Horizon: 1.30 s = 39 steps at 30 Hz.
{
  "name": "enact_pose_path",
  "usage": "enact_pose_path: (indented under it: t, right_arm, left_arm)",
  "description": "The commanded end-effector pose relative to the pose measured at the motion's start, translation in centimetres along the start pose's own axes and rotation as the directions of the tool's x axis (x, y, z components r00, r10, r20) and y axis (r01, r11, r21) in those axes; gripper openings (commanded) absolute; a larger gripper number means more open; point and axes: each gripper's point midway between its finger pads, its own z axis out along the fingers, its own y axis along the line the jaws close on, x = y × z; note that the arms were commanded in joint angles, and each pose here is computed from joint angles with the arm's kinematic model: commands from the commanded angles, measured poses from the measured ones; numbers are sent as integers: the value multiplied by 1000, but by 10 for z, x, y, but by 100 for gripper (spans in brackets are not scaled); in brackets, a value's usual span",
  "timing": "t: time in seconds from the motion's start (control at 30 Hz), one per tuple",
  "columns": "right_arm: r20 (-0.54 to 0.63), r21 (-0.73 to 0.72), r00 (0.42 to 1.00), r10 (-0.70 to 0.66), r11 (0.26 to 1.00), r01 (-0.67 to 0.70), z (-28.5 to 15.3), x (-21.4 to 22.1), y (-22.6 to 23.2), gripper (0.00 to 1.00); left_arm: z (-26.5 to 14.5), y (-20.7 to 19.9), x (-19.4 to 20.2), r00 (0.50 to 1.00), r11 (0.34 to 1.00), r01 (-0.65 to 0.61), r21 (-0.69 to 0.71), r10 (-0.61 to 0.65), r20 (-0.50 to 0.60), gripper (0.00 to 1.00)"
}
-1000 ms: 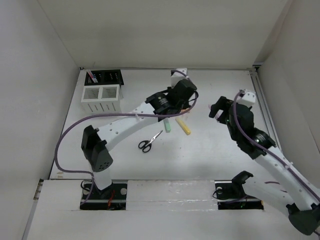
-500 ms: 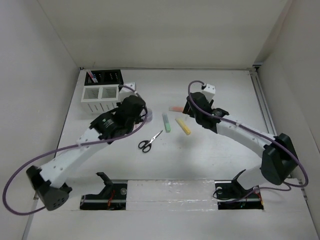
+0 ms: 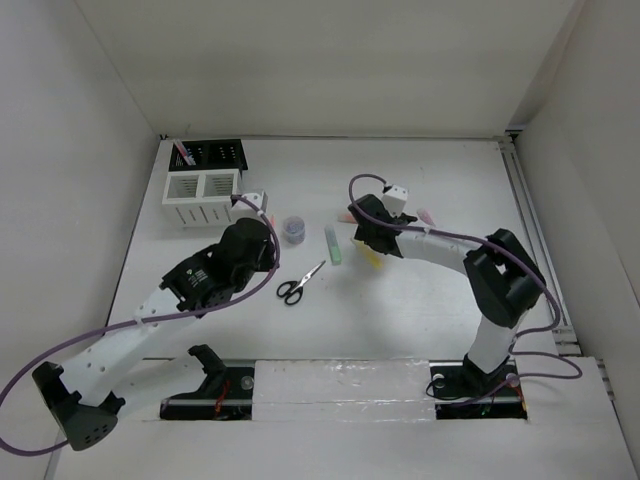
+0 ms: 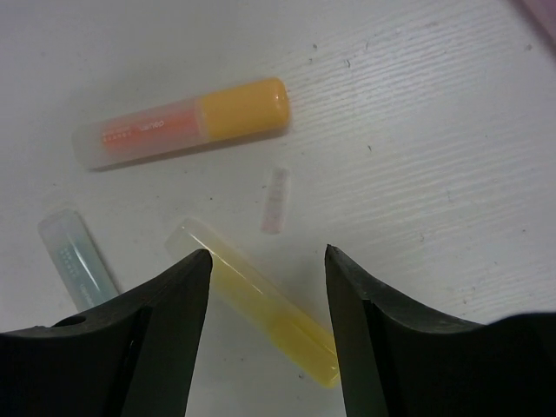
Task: Sort the stationery into containers
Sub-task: Grab a piece of stationery with the right arm
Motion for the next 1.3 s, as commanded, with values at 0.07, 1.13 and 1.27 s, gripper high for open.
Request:
enact_pose_path:
  t: [0.07, 1.13, 1.27]
  right_arm:
    - [45, -30, 996, 81, 996, -80, 12, -18, 24, 61]
    - [-31, 128, 997, 66, 990, -61, 53, 26, -5, 33]
    - [-26, 123, 997, 71, 990, -67, 51, 23, -4, 17]
  left_arm:
    - [3, -19, -3, 1000, 996, -8, 89, 7, 6, 0]
    - [3, -28, -1, 1000, 991, -23, 134, 24, -9, 0]
    - [3, -28, -1, 1000, 991, -23, 134, 24, -9, 0]
